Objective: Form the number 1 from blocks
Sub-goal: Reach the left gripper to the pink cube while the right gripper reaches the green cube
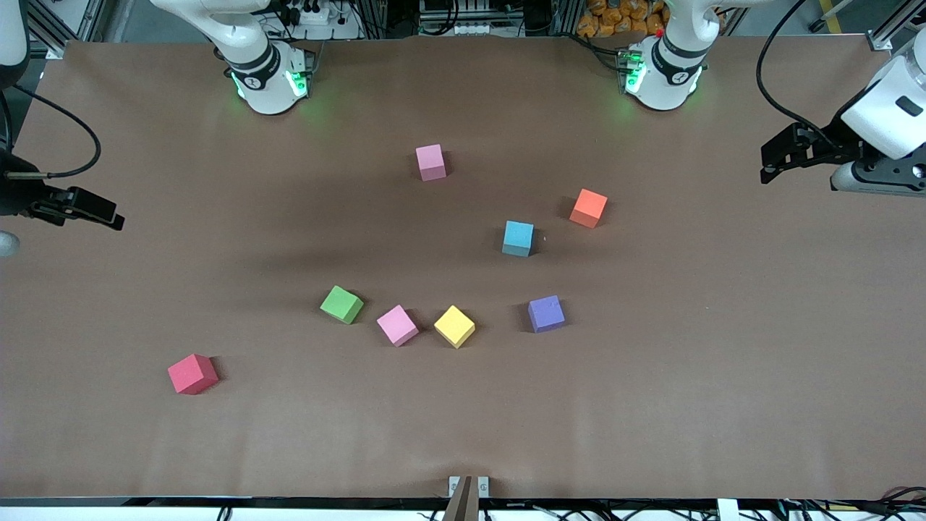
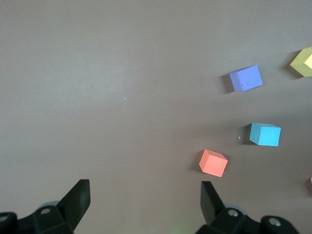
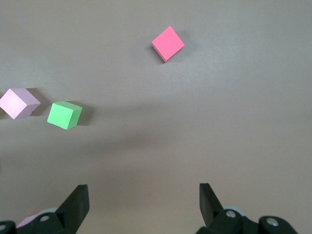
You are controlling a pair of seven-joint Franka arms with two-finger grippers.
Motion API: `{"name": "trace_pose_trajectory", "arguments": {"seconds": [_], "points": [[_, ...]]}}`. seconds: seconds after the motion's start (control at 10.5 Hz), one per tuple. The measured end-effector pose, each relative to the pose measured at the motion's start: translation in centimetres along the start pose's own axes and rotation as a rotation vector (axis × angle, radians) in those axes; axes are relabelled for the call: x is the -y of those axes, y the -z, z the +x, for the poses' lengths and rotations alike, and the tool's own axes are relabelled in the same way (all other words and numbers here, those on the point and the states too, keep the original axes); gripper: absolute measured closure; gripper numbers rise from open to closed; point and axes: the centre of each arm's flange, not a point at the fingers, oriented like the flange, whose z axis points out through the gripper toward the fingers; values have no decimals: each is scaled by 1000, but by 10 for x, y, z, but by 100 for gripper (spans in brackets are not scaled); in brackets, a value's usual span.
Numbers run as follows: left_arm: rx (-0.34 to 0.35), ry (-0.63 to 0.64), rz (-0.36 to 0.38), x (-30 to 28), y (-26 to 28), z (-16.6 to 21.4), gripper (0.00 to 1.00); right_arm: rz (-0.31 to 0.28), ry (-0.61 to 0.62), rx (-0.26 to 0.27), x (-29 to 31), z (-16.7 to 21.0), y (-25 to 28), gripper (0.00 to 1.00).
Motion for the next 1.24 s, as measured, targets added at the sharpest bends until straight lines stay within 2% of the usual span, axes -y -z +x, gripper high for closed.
{"name": "trace_pose_trajectory", "arguments": {"seconds": [0.29,0.57,0.76,1.05,1.24], "points": [[6,-4,0,-2,-3,0,0,0,0,0,0,0,0,0],[65,-20,11,-27,-34,7,0,-1,5,17,2,1,-5,0],[97,20,16,-83,-80,19,0,-4,28,50,17,7,-24,0],[186,83,4,-191,-161,4,0,-16,93,118,61,27,-81,0],[179,161,-9,-291,-218,-15,0,-30,105,134,97,40,-122,0]]}}
